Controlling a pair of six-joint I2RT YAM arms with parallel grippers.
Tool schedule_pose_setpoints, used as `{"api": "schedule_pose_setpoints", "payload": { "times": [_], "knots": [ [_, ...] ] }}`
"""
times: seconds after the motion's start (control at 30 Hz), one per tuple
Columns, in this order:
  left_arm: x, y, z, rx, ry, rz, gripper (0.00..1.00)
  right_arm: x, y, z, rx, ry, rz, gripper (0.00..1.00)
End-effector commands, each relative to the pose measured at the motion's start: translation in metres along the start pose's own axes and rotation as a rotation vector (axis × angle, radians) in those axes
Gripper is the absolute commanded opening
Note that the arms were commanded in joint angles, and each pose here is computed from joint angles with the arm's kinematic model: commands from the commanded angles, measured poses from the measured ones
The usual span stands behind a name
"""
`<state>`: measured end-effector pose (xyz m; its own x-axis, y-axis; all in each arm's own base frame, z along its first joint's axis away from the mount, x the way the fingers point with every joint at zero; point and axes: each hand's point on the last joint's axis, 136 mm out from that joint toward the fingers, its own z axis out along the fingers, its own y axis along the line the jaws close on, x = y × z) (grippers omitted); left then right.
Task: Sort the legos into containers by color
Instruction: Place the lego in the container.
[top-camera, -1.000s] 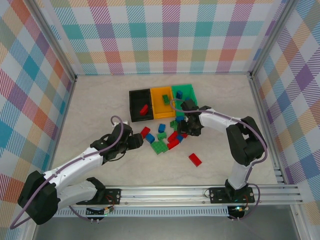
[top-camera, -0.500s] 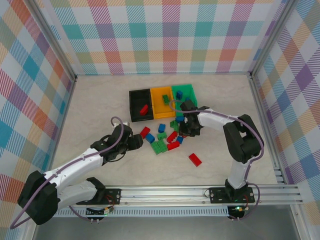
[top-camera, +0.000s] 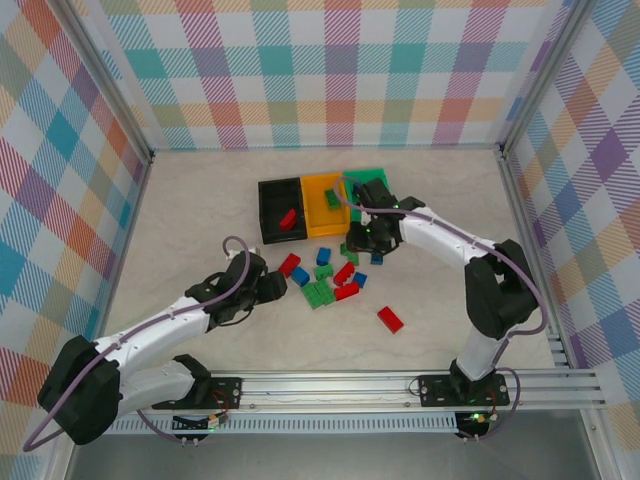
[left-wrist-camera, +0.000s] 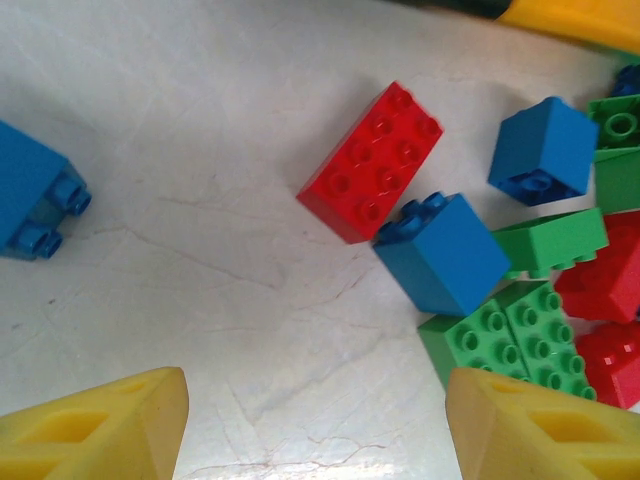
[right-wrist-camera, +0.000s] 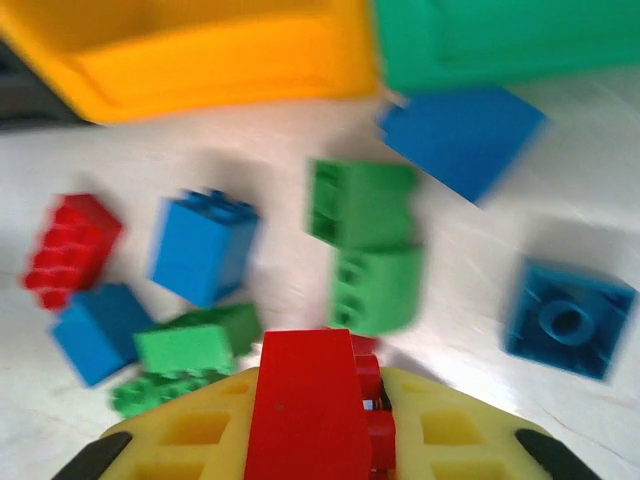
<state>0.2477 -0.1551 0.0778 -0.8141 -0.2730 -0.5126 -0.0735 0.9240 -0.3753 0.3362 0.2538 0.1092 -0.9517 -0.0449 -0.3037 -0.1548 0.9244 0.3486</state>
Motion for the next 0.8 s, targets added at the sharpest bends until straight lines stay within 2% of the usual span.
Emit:
{"api": "schedule_pose_setpoints", "payload": {
  "times": [0.0, 0.13, 0.33, 0.5, 0.6, 0.77],
  "knots": [
    [0.008, 0.009, 0.004, -0.045, 0.022, -0.038, 0.68, -0.009, 0.039, 0.005, -0.073, 0.027, -0.086, 0.25],
    [0.014, 0.022, 0.002, -0.117, 0.051, -0.060, 0.68, -0.037, 0.075, 0.010, -0.124, 0.009, -0.146, 0.26],
    [0.015, 0.030, -0.007, -0.116, 0.011, -0.109, 0.68, -0.084, 0.116, 0.022, -0.173, -0.021, -0.194, 0.27],
    [0.015, 0.039, -0.016, -0.143, -0.002, -0.123, 0.68, -0.117, 0.140, 0.028, -0.207, -0.045, -0.203, 0.35],
    [0.014, 0.044, -0.021, -0.162, -0.011, -0.119, 0.68, -0.122, 0.149, 0.025, -0.234, -0.046, -0.218, 0.51],
    [0.009, 0.061, -0.035, -0.262, -0.029, -0.089, 0.73, -0.108, 0.134, 0.014, -0.183, -0.042, -0.244, 0.54]
  ]
}}
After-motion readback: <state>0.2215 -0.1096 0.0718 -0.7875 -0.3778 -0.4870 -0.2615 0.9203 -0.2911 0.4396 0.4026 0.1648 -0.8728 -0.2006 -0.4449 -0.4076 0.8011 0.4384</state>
